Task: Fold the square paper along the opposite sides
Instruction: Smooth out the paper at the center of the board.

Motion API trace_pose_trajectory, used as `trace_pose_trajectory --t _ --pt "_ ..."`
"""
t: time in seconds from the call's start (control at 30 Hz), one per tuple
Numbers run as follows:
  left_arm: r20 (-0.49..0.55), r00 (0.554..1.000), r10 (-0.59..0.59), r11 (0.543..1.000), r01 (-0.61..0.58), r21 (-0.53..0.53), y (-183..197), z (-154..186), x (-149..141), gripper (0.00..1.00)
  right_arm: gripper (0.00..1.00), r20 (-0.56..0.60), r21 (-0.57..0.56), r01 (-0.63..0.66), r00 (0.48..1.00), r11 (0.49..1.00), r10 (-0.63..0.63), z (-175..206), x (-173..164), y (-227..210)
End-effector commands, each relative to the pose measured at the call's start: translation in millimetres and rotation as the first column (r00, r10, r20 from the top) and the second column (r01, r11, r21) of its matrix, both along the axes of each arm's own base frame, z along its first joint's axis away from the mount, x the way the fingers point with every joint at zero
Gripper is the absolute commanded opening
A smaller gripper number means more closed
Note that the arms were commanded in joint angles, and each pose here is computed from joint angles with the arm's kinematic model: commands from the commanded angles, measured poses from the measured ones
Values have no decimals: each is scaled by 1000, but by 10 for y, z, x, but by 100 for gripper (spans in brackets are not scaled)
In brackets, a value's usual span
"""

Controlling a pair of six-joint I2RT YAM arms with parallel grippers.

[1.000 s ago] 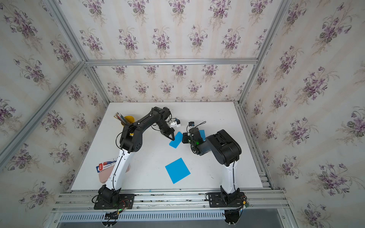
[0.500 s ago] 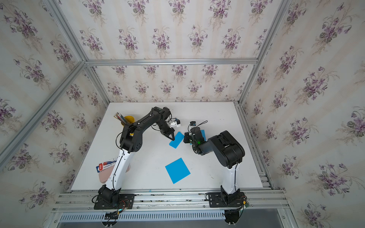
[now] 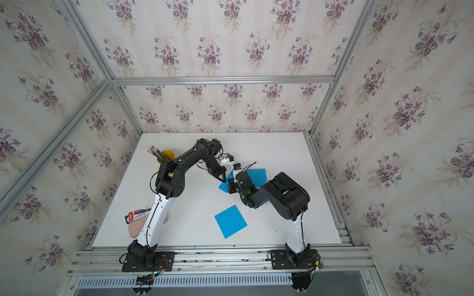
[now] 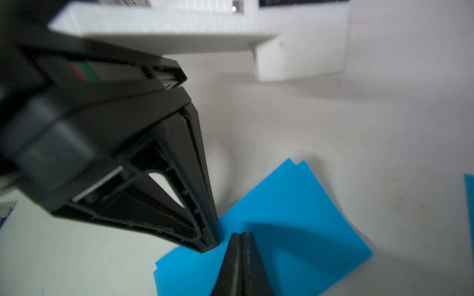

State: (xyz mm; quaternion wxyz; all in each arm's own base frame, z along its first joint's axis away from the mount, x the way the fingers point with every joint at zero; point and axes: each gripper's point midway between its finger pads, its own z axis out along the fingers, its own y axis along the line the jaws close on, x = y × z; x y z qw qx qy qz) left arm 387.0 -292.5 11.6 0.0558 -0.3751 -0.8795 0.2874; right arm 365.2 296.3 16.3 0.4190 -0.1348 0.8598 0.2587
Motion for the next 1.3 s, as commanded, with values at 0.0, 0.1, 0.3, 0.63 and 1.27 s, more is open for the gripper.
trace_pose_trajectory --t 0.0,0.1,0.3,0.63,1.27 --pt "44 999 -29 988 22 156 254 -246 52 0 0 -3 -66 -30 1000 997 30 -104 -38 -10" --pt "40 998 -41 987 34 155 263 -257 33 0 0 -7 -132 -63 998 989 63 -183 -90 -26" --pt "42 998 -40 986 33 162 292 -267 44 0 0 -32 -159 -54 998 986 50 -245 -184 -133" --pt "49 999 -22 987 14 160 309 -272 94 0 0 -44 -163 -57 998 985 51 -236 -327 -244" --pt "42 999 -20 989 13 148 293 -222 78 0 0 191 -150 -200 955 968 226 354 -198 305"
